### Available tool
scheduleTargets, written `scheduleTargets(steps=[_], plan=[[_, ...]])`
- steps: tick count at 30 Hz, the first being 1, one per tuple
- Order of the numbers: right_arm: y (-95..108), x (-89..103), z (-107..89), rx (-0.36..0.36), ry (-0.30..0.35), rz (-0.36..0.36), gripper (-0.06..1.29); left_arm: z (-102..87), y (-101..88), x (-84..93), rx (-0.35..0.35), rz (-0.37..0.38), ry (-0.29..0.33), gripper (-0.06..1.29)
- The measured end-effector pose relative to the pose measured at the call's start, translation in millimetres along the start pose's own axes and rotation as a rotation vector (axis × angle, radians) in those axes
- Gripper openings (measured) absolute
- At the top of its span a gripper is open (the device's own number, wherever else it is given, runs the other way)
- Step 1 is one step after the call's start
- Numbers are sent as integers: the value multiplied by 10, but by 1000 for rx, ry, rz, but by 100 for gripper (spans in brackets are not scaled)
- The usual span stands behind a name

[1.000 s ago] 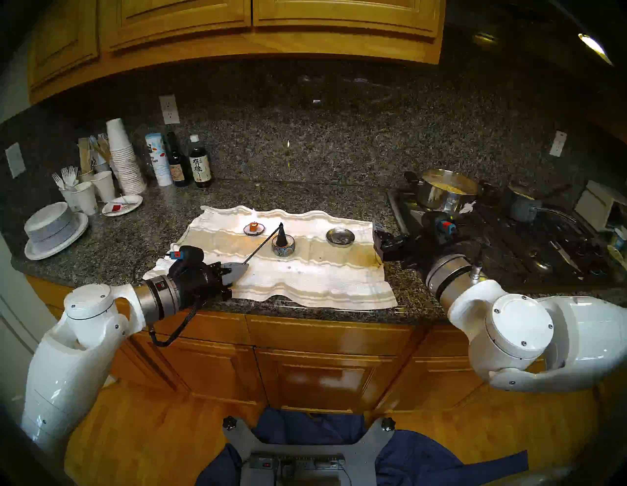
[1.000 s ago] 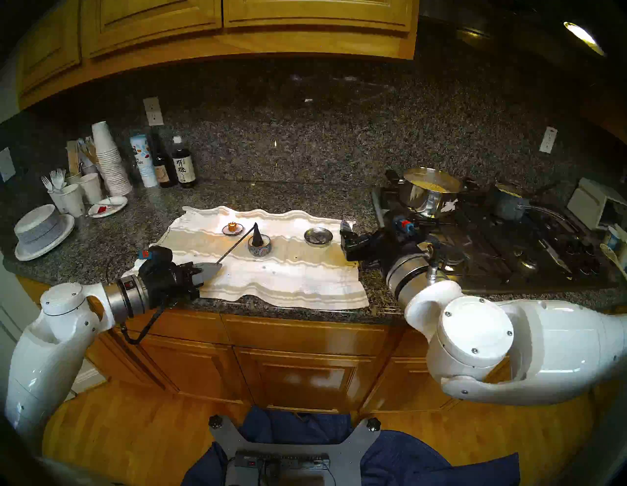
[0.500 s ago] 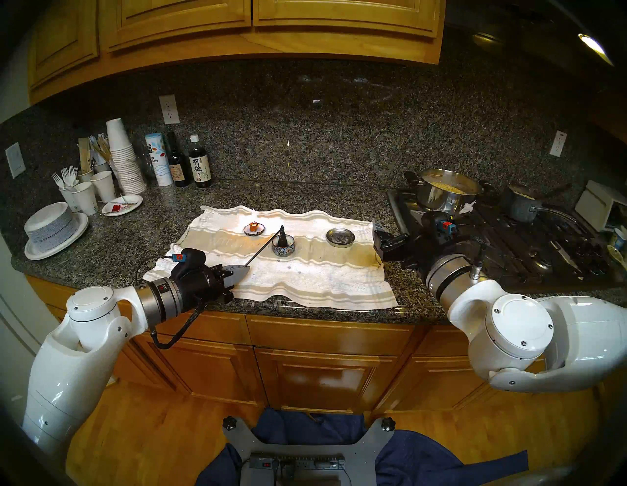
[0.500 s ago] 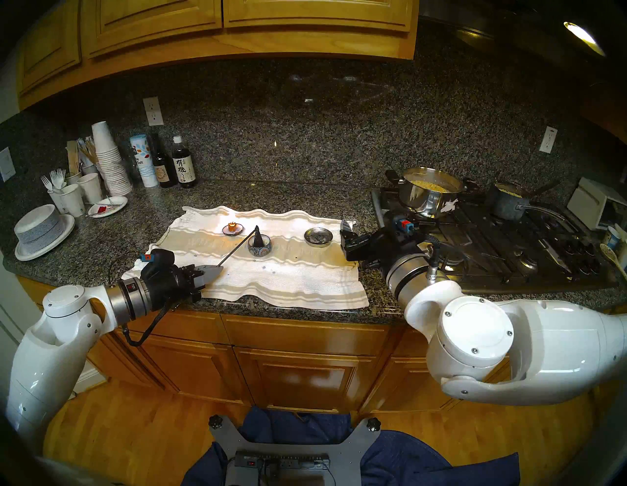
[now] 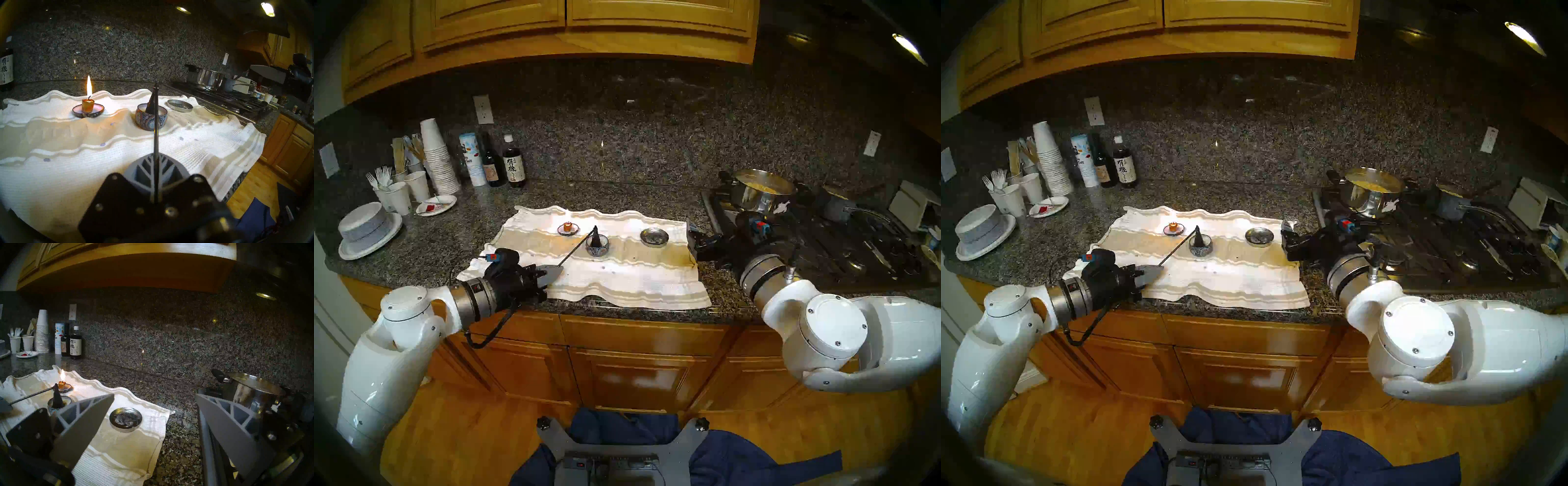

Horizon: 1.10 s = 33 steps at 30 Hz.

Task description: Put out candle flame

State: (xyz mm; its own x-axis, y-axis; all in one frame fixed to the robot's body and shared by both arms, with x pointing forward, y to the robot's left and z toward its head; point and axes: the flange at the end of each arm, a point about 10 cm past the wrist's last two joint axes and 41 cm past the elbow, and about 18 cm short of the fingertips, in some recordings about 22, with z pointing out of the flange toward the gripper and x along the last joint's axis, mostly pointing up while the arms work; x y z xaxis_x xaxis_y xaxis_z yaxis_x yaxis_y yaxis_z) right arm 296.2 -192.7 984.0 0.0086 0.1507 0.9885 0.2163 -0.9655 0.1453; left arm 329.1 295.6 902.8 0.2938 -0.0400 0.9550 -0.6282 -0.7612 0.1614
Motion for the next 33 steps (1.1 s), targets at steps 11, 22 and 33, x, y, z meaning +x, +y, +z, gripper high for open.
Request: scheduleTargets(steps=[11, 22, 33], plan=[[0, 0, 0, 0, 0, 0, 124, 1, -2, 5, -2, 0, 0, -2], [0, 0, 0, 0, 0, 0, 124, 1, 0, 4, -3, -1, -2, -2], [0, 0, 0, 0, 0, 0, 124, 4, 6, 1, -6, -1, -4, -2]])
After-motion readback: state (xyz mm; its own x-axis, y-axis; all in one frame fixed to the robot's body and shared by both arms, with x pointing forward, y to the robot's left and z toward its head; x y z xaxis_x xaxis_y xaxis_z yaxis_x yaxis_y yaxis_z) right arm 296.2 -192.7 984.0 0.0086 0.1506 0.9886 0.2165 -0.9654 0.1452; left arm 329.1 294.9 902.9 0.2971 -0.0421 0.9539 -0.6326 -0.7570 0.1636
